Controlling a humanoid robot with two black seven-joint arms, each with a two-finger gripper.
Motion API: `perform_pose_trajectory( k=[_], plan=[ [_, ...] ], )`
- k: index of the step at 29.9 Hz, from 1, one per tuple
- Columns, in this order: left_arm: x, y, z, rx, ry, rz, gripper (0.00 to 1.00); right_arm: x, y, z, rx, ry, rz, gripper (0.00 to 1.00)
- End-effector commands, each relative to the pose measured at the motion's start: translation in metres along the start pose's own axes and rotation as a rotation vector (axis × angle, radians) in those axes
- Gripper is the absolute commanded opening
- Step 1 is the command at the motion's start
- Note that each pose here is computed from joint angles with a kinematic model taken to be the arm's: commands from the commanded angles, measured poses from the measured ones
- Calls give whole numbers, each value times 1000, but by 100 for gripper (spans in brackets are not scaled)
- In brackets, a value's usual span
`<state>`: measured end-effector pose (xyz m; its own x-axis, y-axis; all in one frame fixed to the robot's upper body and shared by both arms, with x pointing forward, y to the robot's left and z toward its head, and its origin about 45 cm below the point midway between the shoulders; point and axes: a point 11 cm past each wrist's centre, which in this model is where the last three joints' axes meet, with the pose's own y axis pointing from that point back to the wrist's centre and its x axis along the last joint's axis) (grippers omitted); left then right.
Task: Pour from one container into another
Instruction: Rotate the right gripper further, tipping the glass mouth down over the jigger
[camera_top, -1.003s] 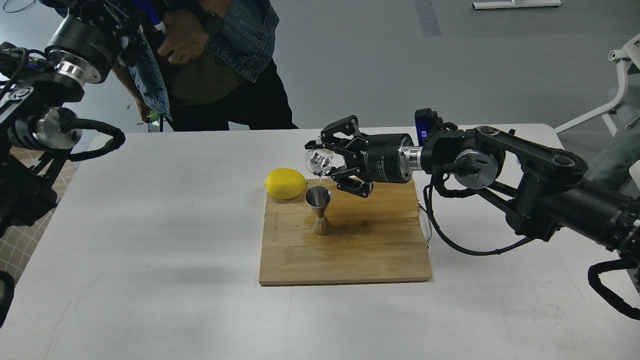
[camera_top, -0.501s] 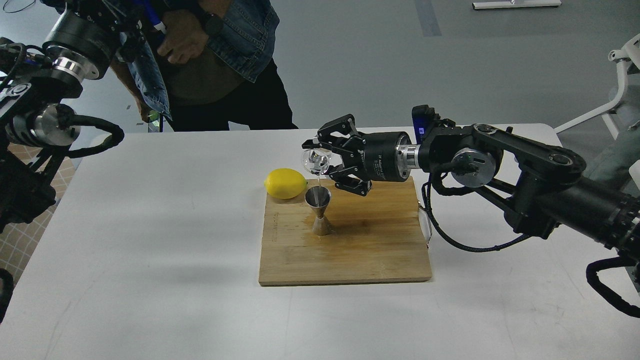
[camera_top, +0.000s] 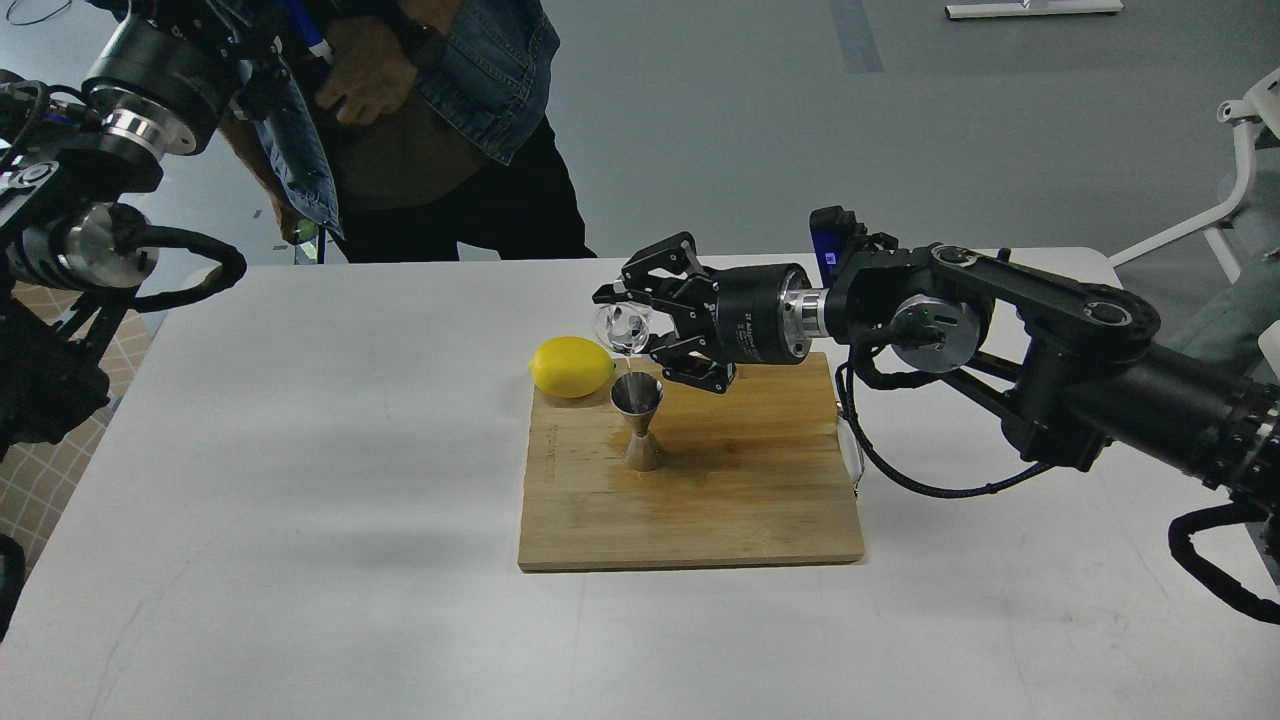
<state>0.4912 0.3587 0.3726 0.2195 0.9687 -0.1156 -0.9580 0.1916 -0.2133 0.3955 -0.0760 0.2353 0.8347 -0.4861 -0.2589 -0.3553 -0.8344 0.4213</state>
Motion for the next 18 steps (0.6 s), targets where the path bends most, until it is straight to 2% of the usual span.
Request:
perform_pose_trajectory(
  k=[1, 18],
  plan=[
    [1, 0, 0, 2, -1, 2, 98, 0, 0, 2, -3, 2, 1, 43],
    [1, 0, 0, 2, -1, 4, 98, 0, 0, 0, -5, 31, 7, 43]
  ],
)
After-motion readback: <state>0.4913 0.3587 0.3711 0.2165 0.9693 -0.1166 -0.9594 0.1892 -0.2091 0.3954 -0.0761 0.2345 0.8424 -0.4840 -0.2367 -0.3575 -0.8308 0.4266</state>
